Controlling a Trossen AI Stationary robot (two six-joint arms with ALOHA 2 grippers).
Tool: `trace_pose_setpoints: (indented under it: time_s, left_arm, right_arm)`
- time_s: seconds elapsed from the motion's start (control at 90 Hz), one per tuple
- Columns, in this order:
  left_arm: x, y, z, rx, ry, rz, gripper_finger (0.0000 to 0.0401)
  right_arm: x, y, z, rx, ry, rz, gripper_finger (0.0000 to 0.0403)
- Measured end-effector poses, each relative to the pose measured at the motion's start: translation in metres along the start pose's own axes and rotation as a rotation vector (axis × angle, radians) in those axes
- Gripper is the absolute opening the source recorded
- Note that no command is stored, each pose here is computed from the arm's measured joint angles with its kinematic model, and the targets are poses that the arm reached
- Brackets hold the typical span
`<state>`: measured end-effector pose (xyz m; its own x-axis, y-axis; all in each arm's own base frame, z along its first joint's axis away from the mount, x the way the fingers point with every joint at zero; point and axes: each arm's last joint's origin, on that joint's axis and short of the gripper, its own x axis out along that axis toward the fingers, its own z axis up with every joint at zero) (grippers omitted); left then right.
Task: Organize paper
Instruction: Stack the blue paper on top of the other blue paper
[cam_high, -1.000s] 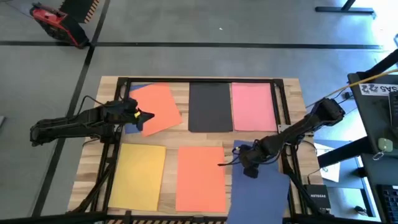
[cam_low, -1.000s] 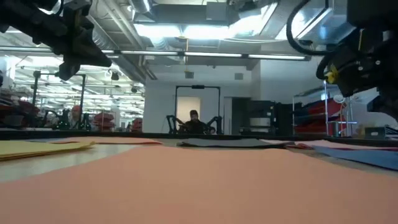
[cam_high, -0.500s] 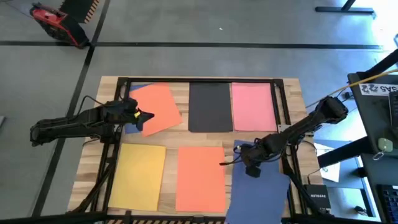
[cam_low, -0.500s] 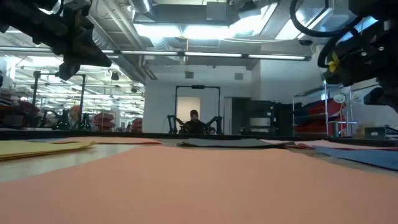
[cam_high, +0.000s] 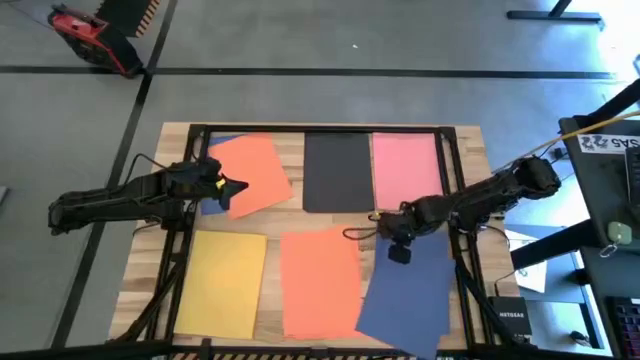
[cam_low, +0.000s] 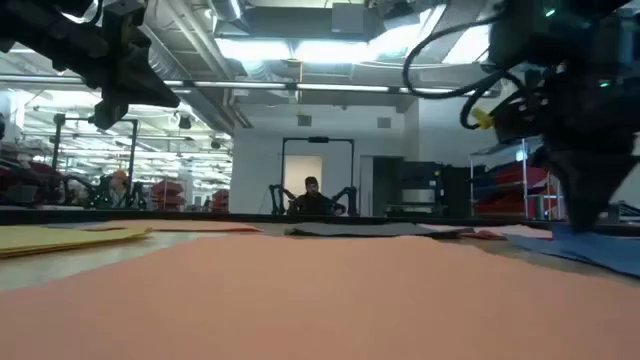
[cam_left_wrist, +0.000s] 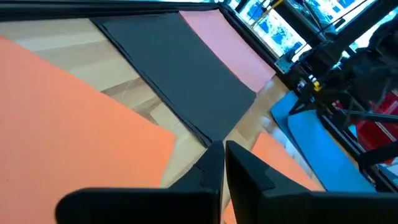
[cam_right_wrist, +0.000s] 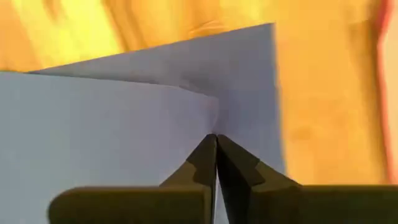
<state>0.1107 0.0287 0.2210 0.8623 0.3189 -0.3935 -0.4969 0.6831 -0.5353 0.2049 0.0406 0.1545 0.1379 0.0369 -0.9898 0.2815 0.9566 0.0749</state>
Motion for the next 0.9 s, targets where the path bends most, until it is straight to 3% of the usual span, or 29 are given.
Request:
trace_pose_setpoints:
  time_s: [0.367,0.9]
  left_arm:
    - [0.0,0.001,-0.001,0.002,0.007,0.014,0.0]
    - [0.0,0.002,-0.001,0.003,0.004,0.03,0.0]
  right_arm:
    - [-0.001,-0.027,0.014,-0.117,-0.026,-0.001,0.0]
    - [-0.001,-0.026,0.021,-0.235,-0.083,0.073,0.0002]
